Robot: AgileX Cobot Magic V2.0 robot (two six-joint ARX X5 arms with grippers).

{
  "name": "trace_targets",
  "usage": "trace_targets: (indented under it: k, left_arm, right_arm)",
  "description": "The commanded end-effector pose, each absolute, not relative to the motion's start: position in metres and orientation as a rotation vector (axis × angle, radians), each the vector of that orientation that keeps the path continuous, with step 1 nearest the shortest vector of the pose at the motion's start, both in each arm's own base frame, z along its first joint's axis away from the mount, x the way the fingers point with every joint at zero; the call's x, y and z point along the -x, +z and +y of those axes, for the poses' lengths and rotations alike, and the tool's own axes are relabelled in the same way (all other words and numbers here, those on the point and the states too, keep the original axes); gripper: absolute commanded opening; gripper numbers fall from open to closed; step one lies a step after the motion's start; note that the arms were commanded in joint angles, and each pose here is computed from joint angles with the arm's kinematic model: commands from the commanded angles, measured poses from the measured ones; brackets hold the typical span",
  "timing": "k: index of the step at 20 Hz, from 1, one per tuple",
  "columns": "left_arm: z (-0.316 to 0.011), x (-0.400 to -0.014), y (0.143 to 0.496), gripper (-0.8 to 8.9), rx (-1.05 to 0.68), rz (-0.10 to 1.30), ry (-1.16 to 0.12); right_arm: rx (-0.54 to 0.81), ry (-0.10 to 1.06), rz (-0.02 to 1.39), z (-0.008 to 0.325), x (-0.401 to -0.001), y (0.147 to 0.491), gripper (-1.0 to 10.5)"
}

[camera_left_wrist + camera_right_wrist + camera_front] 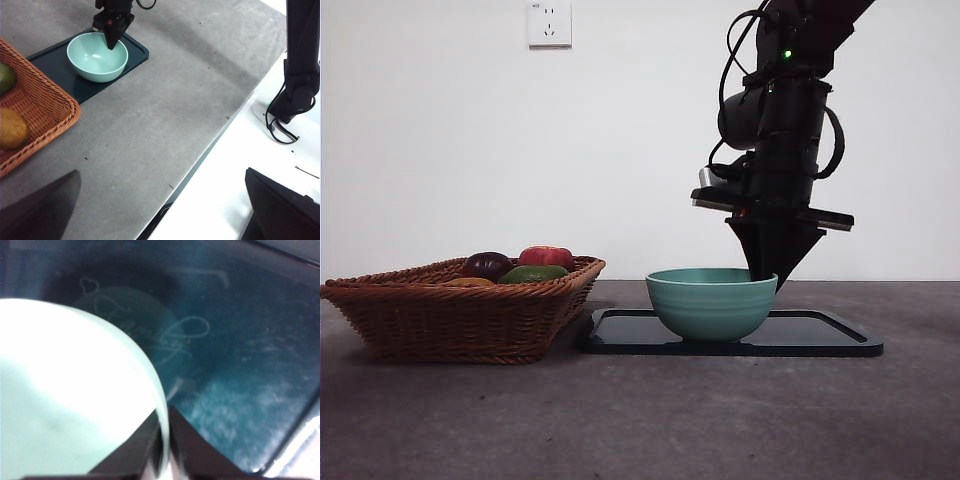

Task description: Pick up the wifruite, put it on the bowl, pick up the plate, put it on desk

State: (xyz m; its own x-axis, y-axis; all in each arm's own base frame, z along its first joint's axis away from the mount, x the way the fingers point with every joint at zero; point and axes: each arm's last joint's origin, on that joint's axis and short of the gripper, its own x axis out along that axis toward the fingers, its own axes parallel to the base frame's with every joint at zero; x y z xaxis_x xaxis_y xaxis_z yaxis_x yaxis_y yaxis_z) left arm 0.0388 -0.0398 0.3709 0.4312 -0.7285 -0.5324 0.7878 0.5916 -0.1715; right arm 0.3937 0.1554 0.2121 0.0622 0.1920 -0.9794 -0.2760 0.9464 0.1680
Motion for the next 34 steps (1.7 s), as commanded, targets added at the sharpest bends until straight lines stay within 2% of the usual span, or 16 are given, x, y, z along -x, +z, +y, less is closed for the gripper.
trace_targets:
  k: [1,7,12,17,22,28,34]
  left_arm:
    - [-0.04,-0.038,0.374,5.27,-0.11,0.584,-0.964]
    - [-0.04,-0.038,0.374,5.27,-0.11,0.583,-0.964]
    - [-0.04,-0.038,0.375,5.27,-0.11,0.581,-0.964]
    - [-0.04,-0.038,0.375,5.27,-0.11,0.579,-0.965]
    - [-0.04,-0.038,0.375,5.27,-0.109,0.579,-0.965]
    - [-0.04,-0.038,0.375,5.27,-0.109,0.578,-0.965]
    - [-0.04,-0.038,0.375,5.27,-0.109,0.578,-0.965]
  right_arm:
    - [0.1,0.392,1.424,0.155,-0.388,0.239,0.1]
    - [0.128,0.432,1.38,0.149,-0.354,0.292,0.1]
    - [0.219,0.532,1.386,0.173,-0.317,0.301,0.1]
    - [0.286,0.609,1.414,0.189,-0.28,0.275,0.1]
    - [0.243,0.686,1.461,0.182,-0.256,0.231,0.1]
    - [0.214,0.708,1.488,0.175,-0.244,0.19,0.1]
    - [0.21,0.71,1.474,0.174,-0.242,0.18,0.1]
